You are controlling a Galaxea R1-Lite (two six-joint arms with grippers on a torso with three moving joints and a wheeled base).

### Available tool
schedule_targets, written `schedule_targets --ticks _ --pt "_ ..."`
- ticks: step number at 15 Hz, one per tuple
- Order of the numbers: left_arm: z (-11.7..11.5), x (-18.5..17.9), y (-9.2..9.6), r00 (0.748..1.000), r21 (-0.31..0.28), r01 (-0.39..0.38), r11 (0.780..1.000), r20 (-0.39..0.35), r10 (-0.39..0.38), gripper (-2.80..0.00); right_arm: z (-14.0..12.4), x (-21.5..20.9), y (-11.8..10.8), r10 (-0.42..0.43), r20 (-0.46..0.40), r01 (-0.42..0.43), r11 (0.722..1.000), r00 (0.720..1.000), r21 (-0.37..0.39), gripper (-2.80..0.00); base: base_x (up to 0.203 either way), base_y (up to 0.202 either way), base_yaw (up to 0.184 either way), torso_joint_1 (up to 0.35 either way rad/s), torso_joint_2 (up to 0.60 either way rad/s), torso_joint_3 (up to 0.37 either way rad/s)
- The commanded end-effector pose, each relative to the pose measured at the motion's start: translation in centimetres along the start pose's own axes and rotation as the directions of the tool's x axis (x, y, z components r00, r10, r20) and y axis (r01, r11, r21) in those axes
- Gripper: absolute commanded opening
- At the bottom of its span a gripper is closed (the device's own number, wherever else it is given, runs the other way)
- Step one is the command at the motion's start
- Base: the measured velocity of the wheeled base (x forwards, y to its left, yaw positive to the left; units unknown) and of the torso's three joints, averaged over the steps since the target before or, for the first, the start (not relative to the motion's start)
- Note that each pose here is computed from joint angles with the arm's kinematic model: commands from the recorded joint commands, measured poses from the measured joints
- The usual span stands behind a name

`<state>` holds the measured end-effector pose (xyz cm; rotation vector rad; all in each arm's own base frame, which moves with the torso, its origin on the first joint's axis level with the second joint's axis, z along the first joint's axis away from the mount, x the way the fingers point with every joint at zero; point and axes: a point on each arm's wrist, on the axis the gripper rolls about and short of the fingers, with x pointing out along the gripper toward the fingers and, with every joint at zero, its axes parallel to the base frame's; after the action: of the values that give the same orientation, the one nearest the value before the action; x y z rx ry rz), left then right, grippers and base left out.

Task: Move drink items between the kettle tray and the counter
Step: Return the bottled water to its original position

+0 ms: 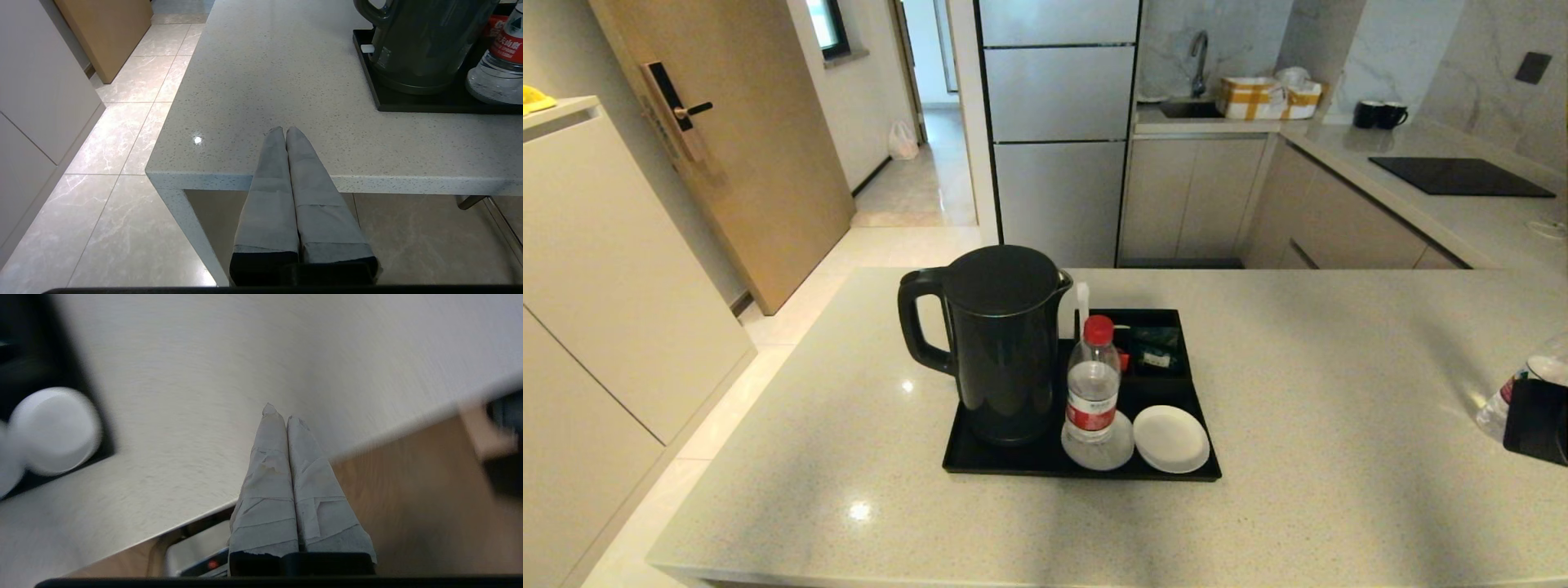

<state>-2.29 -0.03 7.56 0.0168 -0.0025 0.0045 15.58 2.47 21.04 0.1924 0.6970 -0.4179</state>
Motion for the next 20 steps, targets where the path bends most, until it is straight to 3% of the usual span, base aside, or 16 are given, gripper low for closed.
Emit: schedule_targets --ticks 1,7,8,11,13,15,20 --pt "0.0 0.0 0.0 1.000 0.000 -0.002 1.000 -0.003 0.002 -2.80 -0.9 0.4 -1.3 -0.061 -0.026 0.063 0.995 0.998 0.075 -2.80 0.000 0.000 0.000 0.000 0.00 0.000" --pt "0.0 0.0 0.0 1.000 0.000 0.000 1.000 -0.003 0.000 -2.80 -1.5 4.4 -3.8 -0.230 -0.077 0.241 0.953 0.970 0.182 -2.80 0.000 0.000 0.000 0.000 0.00 0.000" --pt "0.0 0.0 0.0 1.000 0.000 -0.001 1.000 -0.003 0.001 -2.80 -1.9 5.2 -4.0 -0.237 -0.054 0.243 0.956 0.970 0.163 0.00 0.000 0.000 0.000 0.000 0.00 0.000" --pt "0.0 0.0 0.0 1.000 0.000 0.000 1.000 -0.003 0.000 -2.80 -1.5 8.5 -4.4 -0.240 0.107 0.225 0.965 0.965 0.132 0.00 0.000 0.000 0.000 0.000 0.00 0.000" --pt "0.0 0.0 0.0 1.000 0.002 0.000 1.000 -0.003 0.000 -2.80 -1.4 10.7 -4.5 -0.247 0.160 0.236 0.968 0.956 0.084 0.00 0.000 0.000 0.000 0.000 0.00 0.000" --pt "0.0 0.0 0.0 1.000 0.000 -0.001 1.000 -0.003 0.001 -2.80 -0.8 13.0 -4.5 -0.266 0.158 0.259 0.964 0.951 0.065 0.00 0.000 0.000 0.000 0.000 0.00 0.000" --pt "0.0 0.0 0.0 1.000 0.000 0.000 1.000 -0.003 0.000 -2.80 0.9 18.7 -5.0 -0.321 0.142 0.309 0.946 0.936 0.103 0.00 0.000 0.000 0.000 0.000 0.00 0.000"
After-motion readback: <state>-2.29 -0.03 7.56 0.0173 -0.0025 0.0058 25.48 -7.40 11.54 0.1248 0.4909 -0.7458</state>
